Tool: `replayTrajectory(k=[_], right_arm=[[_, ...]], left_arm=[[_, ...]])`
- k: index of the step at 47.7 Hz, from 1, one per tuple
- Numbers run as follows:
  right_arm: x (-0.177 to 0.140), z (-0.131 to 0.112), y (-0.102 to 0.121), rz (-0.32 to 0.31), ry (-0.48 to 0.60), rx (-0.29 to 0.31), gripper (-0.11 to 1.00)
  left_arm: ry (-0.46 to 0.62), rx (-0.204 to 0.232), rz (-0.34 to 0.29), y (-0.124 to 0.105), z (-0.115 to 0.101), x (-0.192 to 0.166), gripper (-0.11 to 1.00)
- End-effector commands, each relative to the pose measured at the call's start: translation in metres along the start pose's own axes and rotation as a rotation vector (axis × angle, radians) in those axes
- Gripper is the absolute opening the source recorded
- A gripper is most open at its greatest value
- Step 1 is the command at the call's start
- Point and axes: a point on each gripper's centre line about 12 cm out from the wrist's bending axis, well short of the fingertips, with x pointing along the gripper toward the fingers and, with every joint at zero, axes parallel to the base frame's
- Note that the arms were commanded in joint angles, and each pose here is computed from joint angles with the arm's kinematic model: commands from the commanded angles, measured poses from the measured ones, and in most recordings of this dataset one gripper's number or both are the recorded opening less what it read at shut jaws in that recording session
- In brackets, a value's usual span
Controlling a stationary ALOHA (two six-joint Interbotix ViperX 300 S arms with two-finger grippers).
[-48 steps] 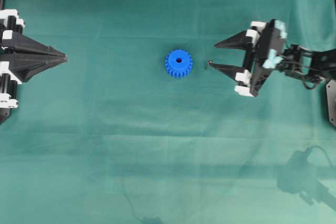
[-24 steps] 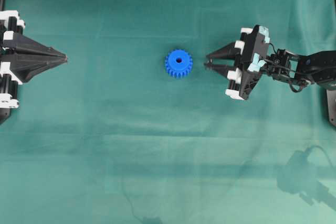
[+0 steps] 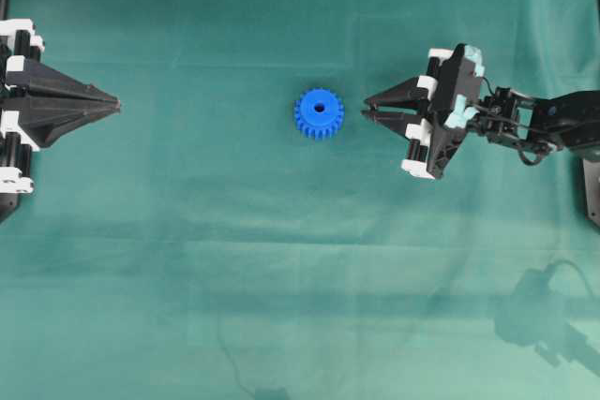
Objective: Insert the shaft placed at a random location into the center hole of the small gear at another random location.
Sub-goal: 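Lower the right gripper and close it on the metal shaft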
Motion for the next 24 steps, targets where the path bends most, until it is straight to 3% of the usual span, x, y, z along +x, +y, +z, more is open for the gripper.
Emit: replayTrajectory(k=[1, 8, 24], right_arm=[[-0.005, 0.029, 0.004, 0.015, -0.080, 0.002, 0.25], [-0.011, 0.047, 0.007, 0.025, -0.080, -0.003, 0.25], [-0.004, 0.056, 0.010, 0.030, -0.083, -0.009, 0.25]], left_arm=[[-0.012, 0.000, 0.001, 0.000, 0.004, 0.001, 0.00], [-0.008, -0.002, 0.001, 0.000, 0.004, 0.002, 0.00], [0.000, -0.003, 0.002, 0.000, 0.003, 0.002, 0.00]])
